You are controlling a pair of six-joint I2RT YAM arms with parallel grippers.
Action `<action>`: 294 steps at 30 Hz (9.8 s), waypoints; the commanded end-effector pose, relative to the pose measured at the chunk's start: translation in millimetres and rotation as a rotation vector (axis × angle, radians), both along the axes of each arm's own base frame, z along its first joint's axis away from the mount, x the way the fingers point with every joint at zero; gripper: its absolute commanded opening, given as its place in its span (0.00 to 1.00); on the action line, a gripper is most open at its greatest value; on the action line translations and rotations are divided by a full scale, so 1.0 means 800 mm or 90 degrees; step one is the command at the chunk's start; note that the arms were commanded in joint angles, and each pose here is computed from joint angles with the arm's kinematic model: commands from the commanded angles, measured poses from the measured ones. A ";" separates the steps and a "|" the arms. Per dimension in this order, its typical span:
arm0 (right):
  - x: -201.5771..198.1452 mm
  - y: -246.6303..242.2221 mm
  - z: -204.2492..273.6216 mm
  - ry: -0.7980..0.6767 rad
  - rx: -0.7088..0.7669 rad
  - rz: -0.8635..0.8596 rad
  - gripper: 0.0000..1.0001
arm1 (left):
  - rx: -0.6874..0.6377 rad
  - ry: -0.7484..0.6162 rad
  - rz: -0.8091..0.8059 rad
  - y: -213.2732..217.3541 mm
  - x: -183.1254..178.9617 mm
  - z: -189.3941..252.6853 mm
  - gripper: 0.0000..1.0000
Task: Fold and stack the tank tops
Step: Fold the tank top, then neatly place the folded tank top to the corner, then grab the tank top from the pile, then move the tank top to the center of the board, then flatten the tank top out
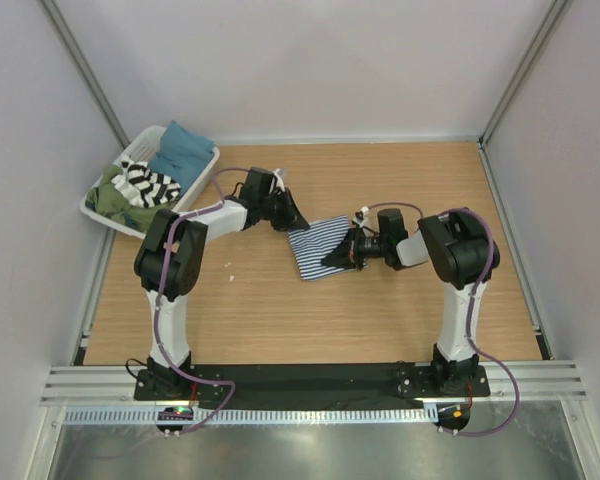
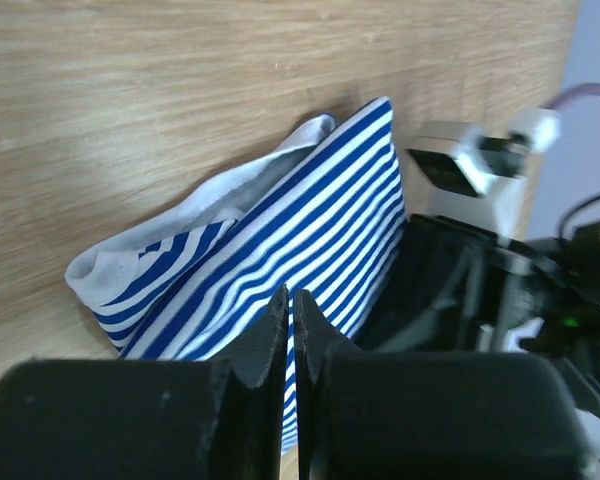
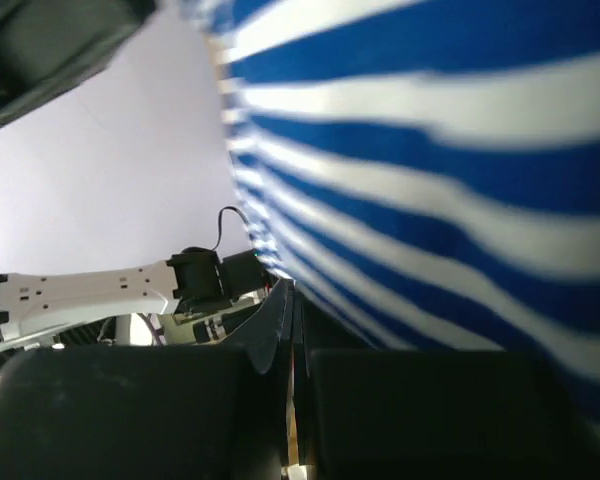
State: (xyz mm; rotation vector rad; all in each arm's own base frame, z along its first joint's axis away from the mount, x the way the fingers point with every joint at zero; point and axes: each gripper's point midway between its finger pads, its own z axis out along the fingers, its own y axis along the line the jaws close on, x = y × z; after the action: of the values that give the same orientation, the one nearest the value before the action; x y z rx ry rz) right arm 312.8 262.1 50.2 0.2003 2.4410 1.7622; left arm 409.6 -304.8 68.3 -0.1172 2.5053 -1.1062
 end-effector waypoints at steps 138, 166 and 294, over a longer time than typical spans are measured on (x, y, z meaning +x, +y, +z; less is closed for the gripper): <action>-0.011 -0.095 0.040 -0.483 -0.579 -0.332 0.81 | 0.416 -0.197 0.763 0.538 0.128 0.227 0.00; -0.015 -0.129 0.069 -0.519 -0.583 -0.421 0.80 | -0.277 -0.432 0.336 0.232 -0.214 0.480 0.00; -0.050 -0.051 0.151 -0.440 -0.497 -0.047 0.59 | 0.206 -0.442 0.363 0.257 -0.180 0.117 0.87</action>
State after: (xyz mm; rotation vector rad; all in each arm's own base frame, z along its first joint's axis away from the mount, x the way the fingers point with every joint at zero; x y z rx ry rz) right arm 272.4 189.9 159.0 -0.1935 2.3485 0.5631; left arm 257.3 -89.8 131.8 -0.2994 1.8855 -0.3352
